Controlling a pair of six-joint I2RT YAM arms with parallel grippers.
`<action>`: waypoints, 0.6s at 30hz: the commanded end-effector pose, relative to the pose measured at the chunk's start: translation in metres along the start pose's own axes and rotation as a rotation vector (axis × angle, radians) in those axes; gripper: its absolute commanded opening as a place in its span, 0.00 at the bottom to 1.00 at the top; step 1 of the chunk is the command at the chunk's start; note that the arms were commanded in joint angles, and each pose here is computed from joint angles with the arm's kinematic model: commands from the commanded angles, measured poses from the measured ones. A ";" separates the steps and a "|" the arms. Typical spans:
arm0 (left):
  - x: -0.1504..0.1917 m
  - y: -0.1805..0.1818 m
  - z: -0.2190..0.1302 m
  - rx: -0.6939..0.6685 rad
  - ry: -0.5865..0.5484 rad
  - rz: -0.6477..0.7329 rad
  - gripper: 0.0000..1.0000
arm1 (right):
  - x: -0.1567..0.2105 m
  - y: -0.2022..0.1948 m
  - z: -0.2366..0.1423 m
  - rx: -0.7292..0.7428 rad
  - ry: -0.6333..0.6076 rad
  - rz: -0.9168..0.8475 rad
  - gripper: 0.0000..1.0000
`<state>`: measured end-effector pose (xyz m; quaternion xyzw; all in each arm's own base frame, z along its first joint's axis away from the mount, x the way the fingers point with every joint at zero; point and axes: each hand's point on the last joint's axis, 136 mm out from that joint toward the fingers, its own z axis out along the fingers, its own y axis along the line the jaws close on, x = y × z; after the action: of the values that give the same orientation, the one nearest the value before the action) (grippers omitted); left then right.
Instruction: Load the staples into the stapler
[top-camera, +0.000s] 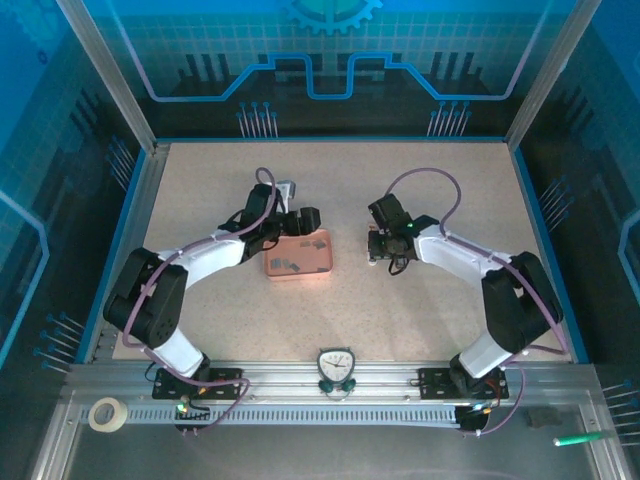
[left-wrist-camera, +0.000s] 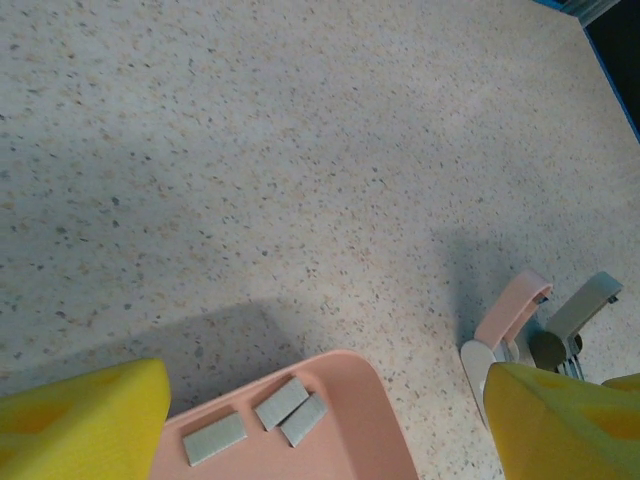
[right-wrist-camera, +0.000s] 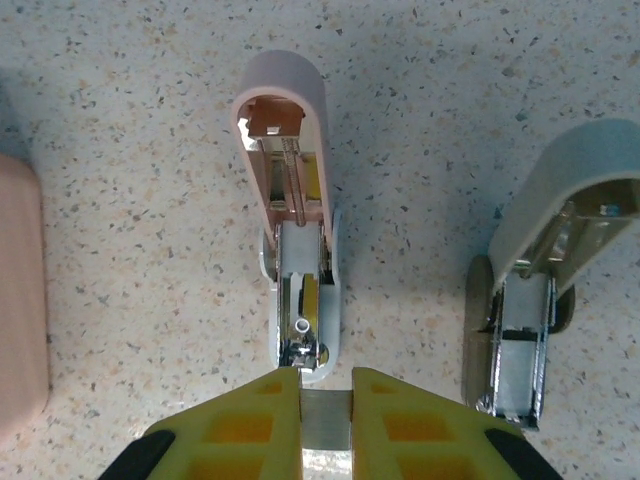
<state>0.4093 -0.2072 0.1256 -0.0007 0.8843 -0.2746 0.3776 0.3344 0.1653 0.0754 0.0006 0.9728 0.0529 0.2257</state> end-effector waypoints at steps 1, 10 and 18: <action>-0.015 0.005 -0.008 -0.003 -0.064 0.031 0.83 | -0.016 0.012 0.003 -0.007 -0.041 0.006 0.16; -0.015 0.008 -0.008 0.002 -0.062 0.021 0.83 | -0.009 0.020 0.017 0.001 -0.007 -0.009 0.16; -0.014 0.009 -0.007 0.004 -0.057 0.017 0.83 | -0.002 0.017 0.020 0.021 0.003 -0.005 0.16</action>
<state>0.4181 -0.1955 0.1292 -0.0130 0.8781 -0.2716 0.3937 0.3431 0.1828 0.0594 -0.0079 0.9747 0.0497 0.2176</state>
